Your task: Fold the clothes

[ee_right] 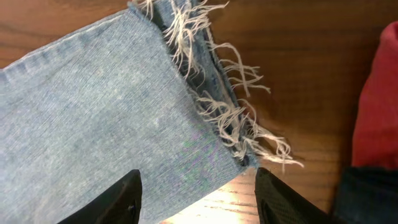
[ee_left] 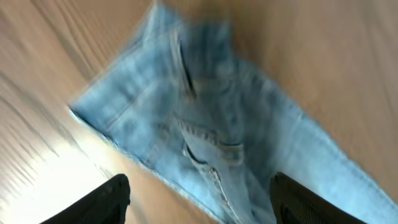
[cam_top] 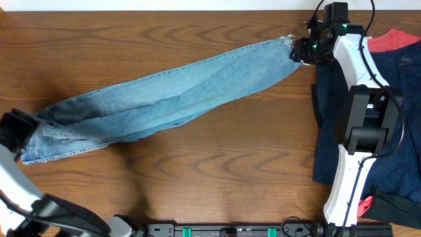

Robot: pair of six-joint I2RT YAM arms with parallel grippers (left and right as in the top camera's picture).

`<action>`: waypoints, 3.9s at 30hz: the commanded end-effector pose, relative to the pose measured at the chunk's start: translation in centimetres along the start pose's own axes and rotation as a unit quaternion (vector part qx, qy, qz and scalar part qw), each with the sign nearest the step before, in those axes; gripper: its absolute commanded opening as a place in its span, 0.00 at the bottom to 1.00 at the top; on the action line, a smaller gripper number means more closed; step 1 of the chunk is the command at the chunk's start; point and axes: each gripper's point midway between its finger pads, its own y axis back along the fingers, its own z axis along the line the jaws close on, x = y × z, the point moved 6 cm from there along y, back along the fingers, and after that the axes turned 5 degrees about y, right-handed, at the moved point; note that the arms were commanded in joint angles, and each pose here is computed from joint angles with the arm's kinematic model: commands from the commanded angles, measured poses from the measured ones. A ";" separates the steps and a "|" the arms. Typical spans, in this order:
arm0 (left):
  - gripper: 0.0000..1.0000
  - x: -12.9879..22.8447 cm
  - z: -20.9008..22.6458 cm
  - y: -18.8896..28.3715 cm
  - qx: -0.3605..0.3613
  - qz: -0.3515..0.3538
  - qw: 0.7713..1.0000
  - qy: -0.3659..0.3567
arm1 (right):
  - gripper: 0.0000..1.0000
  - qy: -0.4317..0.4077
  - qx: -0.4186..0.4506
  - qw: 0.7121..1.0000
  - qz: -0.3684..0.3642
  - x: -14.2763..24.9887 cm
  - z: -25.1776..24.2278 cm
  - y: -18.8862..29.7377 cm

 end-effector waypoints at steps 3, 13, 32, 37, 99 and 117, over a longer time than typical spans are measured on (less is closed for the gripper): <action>0.76 -1.2 0.7 -2.0 -0.025 -0.010 0.998 -0.054 | 0.57 0.008 -0.015 1.000 -0.015 -0.5 0.9 2.9; 0.81 -4.6 -0.2 -6.0 0.027 -0.069 0.989 -0.129 | 0.56 0.028 -0.057 0.996 0.066 2.7 2.8 3.7; 0.58 -5.1 -3.0 -4.4 0.136 -0.089 0.975 -0.151 | 0.41 0.117 -0.260 0.952 0.111 5.4 11.5 4.4; 0.61 -5.6 -4.7 1.2 0.151 -0.146 0.968 -0.138 | 0.13 0.141 -0.220 0.957 0.127 6.3 16.9 2.3; 0.85 4.1 -12.2 -12.7 0.192 0.047 0.927 -0.320 | 0.30 0.159 -0.118 0.975 0.104 6.4 19.1 6.4; 0.44 6.9 -13.2 -17.8 0.336 0.105 0.888 -0.294 | 0.30 0.133 -0.077 0.983 0.098 6.7 20.7 5.8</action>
